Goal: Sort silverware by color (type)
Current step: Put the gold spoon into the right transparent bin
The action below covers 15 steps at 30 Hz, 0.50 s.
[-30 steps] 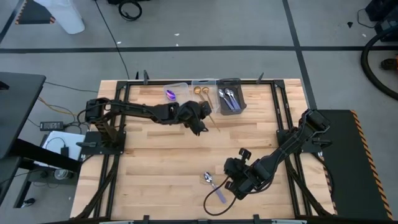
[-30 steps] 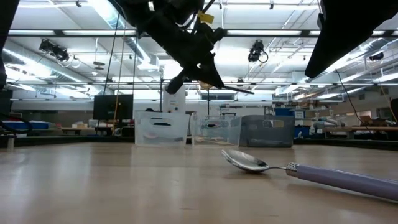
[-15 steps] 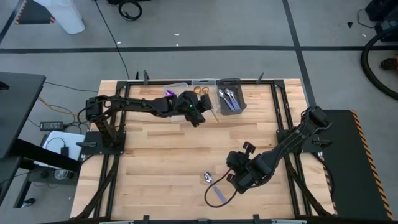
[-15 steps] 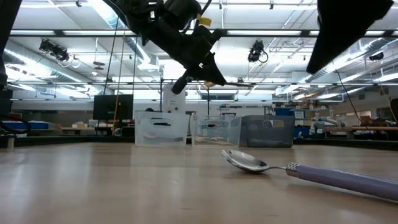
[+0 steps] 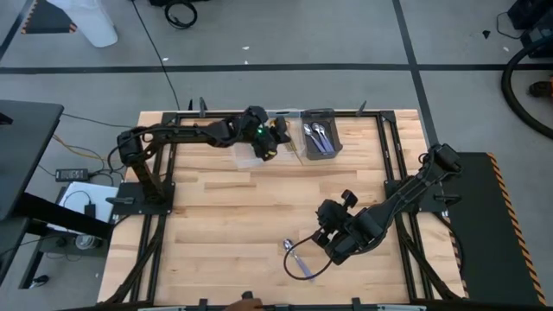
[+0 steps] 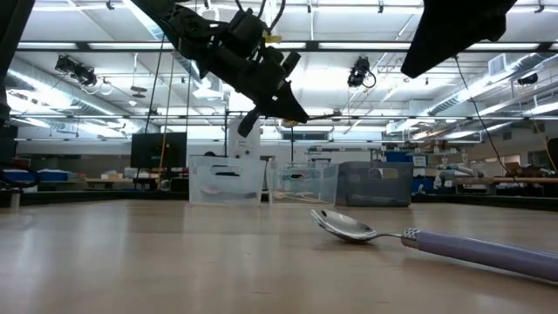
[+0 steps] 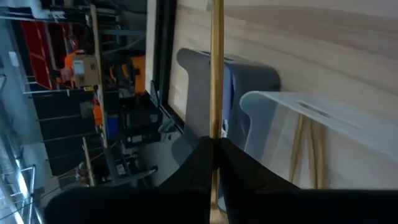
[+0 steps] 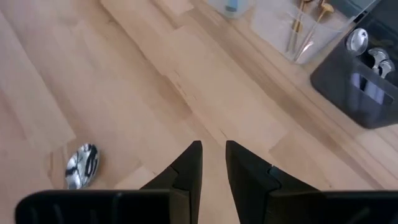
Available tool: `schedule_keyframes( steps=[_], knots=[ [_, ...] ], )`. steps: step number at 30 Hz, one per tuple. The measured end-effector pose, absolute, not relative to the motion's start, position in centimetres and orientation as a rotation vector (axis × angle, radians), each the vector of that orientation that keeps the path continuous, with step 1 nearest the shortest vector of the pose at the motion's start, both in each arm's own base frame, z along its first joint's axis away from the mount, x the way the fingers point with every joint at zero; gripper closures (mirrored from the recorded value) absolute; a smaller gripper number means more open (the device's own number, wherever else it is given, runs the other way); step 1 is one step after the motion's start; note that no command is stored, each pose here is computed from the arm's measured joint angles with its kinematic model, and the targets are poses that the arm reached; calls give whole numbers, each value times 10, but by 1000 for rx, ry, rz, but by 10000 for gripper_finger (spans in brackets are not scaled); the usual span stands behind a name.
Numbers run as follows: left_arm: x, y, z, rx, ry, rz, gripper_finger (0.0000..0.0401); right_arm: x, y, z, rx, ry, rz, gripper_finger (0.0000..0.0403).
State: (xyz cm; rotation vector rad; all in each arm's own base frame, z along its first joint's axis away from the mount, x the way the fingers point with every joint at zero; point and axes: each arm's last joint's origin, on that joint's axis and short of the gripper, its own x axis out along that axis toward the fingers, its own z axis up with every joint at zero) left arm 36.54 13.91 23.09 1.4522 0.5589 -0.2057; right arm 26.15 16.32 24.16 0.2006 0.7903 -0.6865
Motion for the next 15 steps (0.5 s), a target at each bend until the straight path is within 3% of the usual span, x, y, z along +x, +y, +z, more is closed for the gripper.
schedule_keyframes(
  steps=[15],
  knots=[
    [344,187,232,1325,346,-285,378,267,155,242,199,765,-724,321]
  ],
)
